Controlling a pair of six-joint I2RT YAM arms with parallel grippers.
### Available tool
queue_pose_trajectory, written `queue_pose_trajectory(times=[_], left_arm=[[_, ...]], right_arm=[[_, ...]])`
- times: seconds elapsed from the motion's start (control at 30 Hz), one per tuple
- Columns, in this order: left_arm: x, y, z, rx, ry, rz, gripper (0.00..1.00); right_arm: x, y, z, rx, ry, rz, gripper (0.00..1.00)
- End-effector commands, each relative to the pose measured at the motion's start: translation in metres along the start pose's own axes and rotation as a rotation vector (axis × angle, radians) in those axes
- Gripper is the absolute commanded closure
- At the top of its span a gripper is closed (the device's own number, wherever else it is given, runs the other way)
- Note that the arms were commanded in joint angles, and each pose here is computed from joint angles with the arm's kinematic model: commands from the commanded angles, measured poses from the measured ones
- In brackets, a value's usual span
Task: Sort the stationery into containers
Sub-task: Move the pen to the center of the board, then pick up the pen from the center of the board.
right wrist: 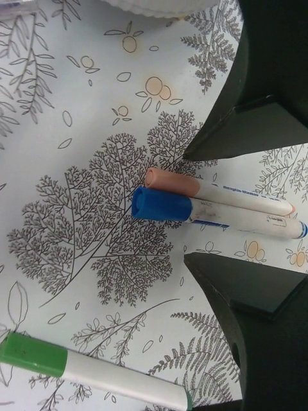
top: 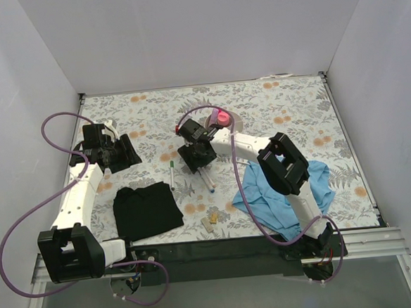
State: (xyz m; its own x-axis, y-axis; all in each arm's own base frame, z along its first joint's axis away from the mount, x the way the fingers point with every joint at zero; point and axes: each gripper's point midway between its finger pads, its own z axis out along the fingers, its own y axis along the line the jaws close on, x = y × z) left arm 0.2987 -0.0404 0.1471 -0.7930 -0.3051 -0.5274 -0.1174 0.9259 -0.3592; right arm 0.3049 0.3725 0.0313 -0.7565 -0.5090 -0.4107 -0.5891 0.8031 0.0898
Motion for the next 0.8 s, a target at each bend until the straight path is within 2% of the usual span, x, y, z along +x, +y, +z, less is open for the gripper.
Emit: queue_pose_trajectory(times=[0.0,0.1,0.2,0.3,0.33,0.77], left_arm=[[-0.002,-0.01,-0.004,0.046,-0.016,-0.002,0.5],[-0.003,-0.011,-0.005,0.053,-0.017,-0.003,0.5],[-0.003,-0.01,-0.005,0.05,-0.017,-0.004,0.5],[-0.002,-0.011,-0.004,0.055,-0.013,-0.005,0.5],[-0.001,-0.011,-0.004,0.056,-0.01,-0.007,0.5],[0.005,-0.007,-0.005,0.04,-0.007,-0.006,0.49]], right_arm=[[-0.042,0.006,-0.04,-0.024,-0.13,-0.064,0.32],[-0.045,0.004,-0.042,0.006,-0.153,-0.07,0.35],[-0.047,0.014,-0.044,-0.053,-0.16,-0.078,0.48],[-0.045,0.025,-0.042,-0.111,-0.145,-0.065,0.51],[-0.047,0.027,-0.041,-0.122,-0.147,-0.06,0.56],[-0.019,0.029,-0.017,-0.163,-0.052,-0.017,0.54]])
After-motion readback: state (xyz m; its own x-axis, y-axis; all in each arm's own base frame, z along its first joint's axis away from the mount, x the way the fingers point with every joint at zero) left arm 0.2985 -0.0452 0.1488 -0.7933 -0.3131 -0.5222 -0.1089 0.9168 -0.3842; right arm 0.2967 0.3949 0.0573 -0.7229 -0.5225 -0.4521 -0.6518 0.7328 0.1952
